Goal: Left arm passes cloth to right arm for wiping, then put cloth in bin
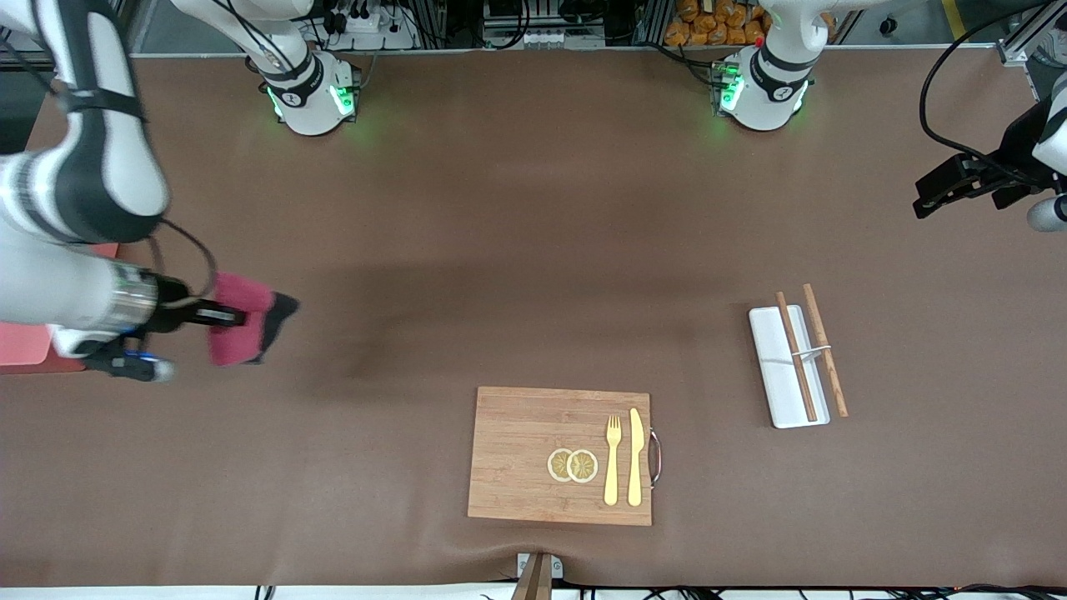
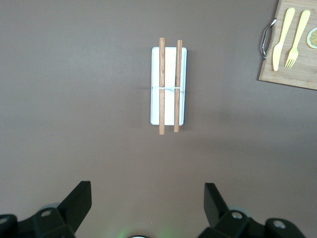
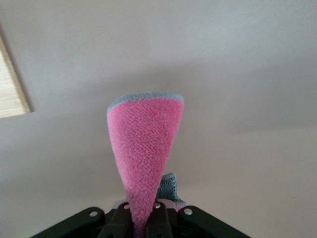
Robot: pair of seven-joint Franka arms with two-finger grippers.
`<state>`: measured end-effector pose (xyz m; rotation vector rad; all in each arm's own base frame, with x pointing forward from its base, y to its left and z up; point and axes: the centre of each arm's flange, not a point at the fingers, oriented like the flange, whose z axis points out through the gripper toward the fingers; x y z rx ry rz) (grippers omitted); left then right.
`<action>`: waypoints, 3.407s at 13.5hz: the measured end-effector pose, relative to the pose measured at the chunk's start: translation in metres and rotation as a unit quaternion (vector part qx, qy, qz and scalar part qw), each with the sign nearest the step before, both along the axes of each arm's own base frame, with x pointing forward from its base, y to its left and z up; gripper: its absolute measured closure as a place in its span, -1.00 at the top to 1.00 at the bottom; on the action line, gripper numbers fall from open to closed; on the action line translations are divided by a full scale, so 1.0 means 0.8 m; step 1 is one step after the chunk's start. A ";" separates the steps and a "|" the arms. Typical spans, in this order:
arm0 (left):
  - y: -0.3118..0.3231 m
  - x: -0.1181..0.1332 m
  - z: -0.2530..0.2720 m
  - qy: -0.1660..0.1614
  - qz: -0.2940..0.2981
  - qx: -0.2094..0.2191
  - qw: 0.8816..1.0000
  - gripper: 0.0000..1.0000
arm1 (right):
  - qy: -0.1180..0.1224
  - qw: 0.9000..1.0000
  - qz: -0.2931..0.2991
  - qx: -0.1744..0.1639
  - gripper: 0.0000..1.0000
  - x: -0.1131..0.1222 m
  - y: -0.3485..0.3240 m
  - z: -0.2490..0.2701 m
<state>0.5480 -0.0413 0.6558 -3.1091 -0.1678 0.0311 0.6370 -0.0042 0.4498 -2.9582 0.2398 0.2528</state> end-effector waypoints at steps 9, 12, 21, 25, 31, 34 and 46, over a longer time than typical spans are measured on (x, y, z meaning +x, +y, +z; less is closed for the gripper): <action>-0.002 -0.001 0.000 0.002 -0.001 0.000 1.000 1.00 | -0.034 0.979 0.197 -0.050 -0.91 -0.079 -0.380 -0.004; -0.003 -0.002 -0.001 0.003 -0.002 0.000 1.000 1.00 | -0.051 0.968 0.229 -0.084 -0.91 -0.108 -0.474 -0.013; -0.009 -0.002 -0.005 0.007 -0.006 0.001 1.000 1.00 | -0.083 0.949 0.288 -0.094 -0.70 -0.171 -0.631 -0.183; -0.012 -0.002 -0.007 0.008 -0.009 0.001 1.000 1.00 | -0.088 0.950 0.286 -0.089 0.12 -0.167 -0.629 -0.184; -0.012 -0.002 -0.007 0.008 -0.009 0.001 1.000 1.00 | -0.073 0.965 0.243 -0.061 1.00 -0.135 -0.581 -0.131; -0.010 -0.002 -0.007 0.008 -0.007 0.001 1.000 1.00 | -0.055 0.972 0.219 -0.060 1.00 -0.091 -0.485 -0.048; -0.005 -0.002 -0.007 0.010 -0.003 0.001 1.000 1.00 | -0.006 0.997 0.062 -0.054 1.00 -0.047 -0.021 0.146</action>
